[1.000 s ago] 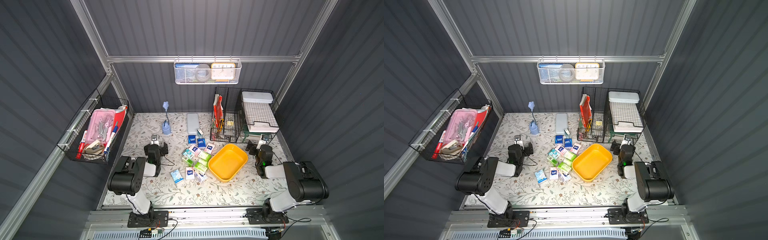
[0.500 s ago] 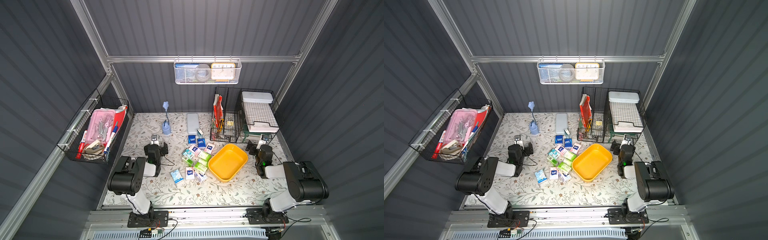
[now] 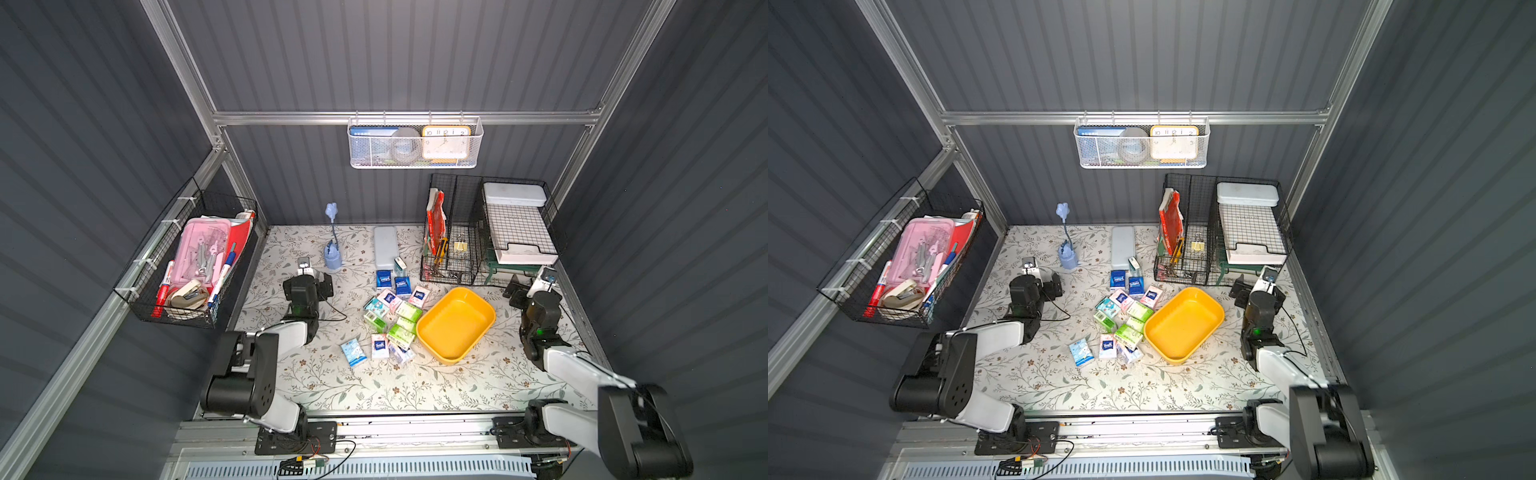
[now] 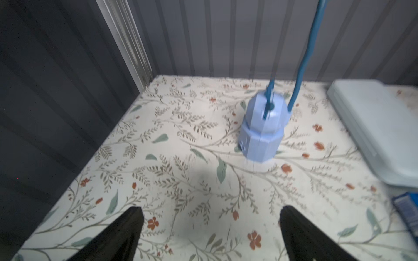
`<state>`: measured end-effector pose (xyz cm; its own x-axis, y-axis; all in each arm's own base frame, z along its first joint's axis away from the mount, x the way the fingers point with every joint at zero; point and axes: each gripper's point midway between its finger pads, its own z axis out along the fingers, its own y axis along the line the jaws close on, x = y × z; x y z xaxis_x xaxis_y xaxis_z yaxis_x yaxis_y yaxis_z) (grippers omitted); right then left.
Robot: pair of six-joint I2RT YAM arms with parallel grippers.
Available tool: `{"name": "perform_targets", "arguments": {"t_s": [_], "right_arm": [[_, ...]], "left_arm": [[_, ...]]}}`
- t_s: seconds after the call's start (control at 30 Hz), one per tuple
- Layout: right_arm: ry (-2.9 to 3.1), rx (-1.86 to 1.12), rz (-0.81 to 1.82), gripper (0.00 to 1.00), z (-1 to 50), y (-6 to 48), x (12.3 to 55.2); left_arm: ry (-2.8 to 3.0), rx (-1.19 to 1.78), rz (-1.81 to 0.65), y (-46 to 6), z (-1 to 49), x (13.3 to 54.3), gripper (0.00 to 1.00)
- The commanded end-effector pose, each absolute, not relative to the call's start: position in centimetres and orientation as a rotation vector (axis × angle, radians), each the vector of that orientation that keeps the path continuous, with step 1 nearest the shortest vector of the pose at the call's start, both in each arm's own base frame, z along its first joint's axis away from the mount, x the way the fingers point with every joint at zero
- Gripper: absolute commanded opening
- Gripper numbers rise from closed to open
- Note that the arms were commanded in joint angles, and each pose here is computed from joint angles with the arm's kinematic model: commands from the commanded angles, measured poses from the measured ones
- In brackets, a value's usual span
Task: Put the pocket tissues into the storage box
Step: Pick up the pocket tissues from the center of the board.
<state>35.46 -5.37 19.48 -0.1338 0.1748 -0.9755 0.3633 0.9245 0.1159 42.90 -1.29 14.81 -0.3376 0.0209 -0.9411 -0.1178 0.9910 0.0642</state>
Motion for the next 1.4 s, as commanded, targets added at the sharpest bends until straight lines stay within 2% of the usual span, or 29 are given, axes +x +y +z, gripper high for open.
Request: {"name": "perform_targets", "arguments": {"t_s": [0.0,0.17,0.27,0.53,0.63,0.8,1.0,1.37], "right_arm": [[1.894,0.531,-0.188,0.98,19.8,-5.7,33.2],[2.003,0.445,-0.048,0.93,22.3,-0.3,32.0],[2.103,0.248,0.062,0.91,22.6,5.7,31.5],[2.449,-0.273,0.489,0.88,19.2,21.8,28.8],[2.512,-0.437,0.662,0.85,18.1,26.8,27.8],[2.618,-0.688,0.764,0.82,15.8,32.8,26.2],[2.717,-0.846,0.737,0.81,11.8,35.7,25.9],[2.809,-1.036,0.520,0.82,7.8,33.6,25.5]], "left_arm": [[2.024,-0.164,0.083,-1.4,15.7,41.5,0.99],[2.070,-0.328,-0.090,-2.6,16.5,39.9,0.99],[2.148,-0.429,-0.203,-3.8,15.2,38.5,0.99],[2.350,-0.476,-0.361,-6.6,12.3,35.8,0.99],[2.459,-0.468,-0.439,-8.0,10.8,35.1,0.99],[2.512,-0.543,-0.502,-8.4,9.0,34.9,0.99],[2.497,-0.668,-0.593,-6.9,7.9,34.4,0.99],[2.459,-0.648,-0.576,-5.3,9.4,33.7,0.99]]}}
